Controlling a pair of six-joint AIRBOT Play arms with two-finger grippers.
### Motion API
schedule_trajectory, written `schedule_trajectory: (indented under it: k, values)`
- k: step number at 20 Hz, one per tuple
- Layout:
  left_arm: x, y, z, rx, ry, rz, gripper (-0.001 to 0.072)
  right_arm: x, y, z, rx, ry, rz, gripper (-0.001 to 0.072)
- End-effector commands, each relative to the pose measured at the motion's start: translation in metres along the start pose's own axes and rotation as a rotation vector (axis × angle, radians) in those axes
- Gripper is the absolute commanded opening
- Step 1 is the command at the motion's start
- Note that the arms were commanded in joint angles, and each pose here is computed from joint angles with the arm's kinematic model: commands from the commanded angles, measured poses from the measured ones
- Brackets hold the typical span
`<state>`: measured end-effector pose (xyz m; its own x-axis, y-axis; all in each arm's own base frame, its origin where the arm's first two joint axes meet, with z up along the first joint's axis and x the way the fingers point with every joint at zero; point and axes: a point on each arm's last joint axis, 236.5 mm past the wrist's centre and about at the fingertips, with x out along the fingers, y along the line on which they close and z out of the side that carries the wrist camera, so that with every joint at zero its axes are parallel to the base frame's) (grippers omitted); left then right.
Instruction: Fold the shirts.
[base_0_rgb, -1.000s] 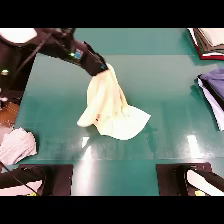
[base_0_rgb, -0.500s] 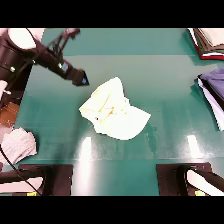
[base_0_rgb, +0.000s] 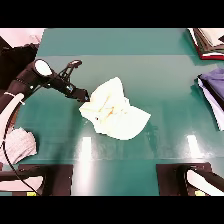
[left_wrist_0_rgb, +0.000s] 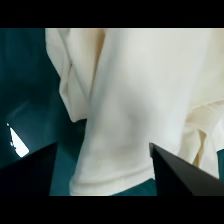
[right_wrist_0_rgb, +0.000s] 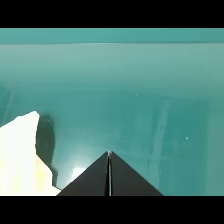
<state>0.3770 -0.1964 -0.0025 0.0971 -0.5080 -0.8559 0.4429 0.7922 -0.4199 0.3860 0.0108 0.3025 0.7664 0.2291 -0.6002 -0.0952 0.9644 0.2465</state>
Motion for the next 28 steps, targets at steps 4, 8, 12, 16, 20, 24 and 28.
schedule_trajectory:
  k: [4,8,12,16,20,24,28]
  values:
    - [0.026,-0.005,-0.018,-0.05,0.077,-0.085,0.0018,0.002,0.009,-0.003,-0.015,0.009,0.019,0.0015]
    - [-0.029,-0.014,0.001,0.078,0.086,-0.017,0.0022,0.006,0.026,-0.006,-0.042,0.022,0.053,0.0015]
    - [-0.162,-0.02,0.042,0.277,-0.116,0.283,0.0024,0.019,0.044,-0.021,-0.07,0.09,0.096,0.0016]
    - [-0.261,-0.025,0.047,0.336,-0.297,0.519,0.0024,0.064,0.048,-0.074,-0.071,0.363,0.139,0.0316]
    - [-0.282,-0.027,0.034,0.337,-0.31,0.566,0.0024,0.124,0.072,-0.119,-0.102,0.558,0.2,0.0356]
    - [-0.28,-0.027,0.031,0.283,-0.309,0.554,0.0024,0.196,0.12,-0.16,-0.163,0.64,0.299,0.0566]
    - [-0.279,-0.027,0.029,0.268,-0.303,0.546,0.0024,0.262,0.198,-0.183,-0.105,0.578,0.522,0.0563]
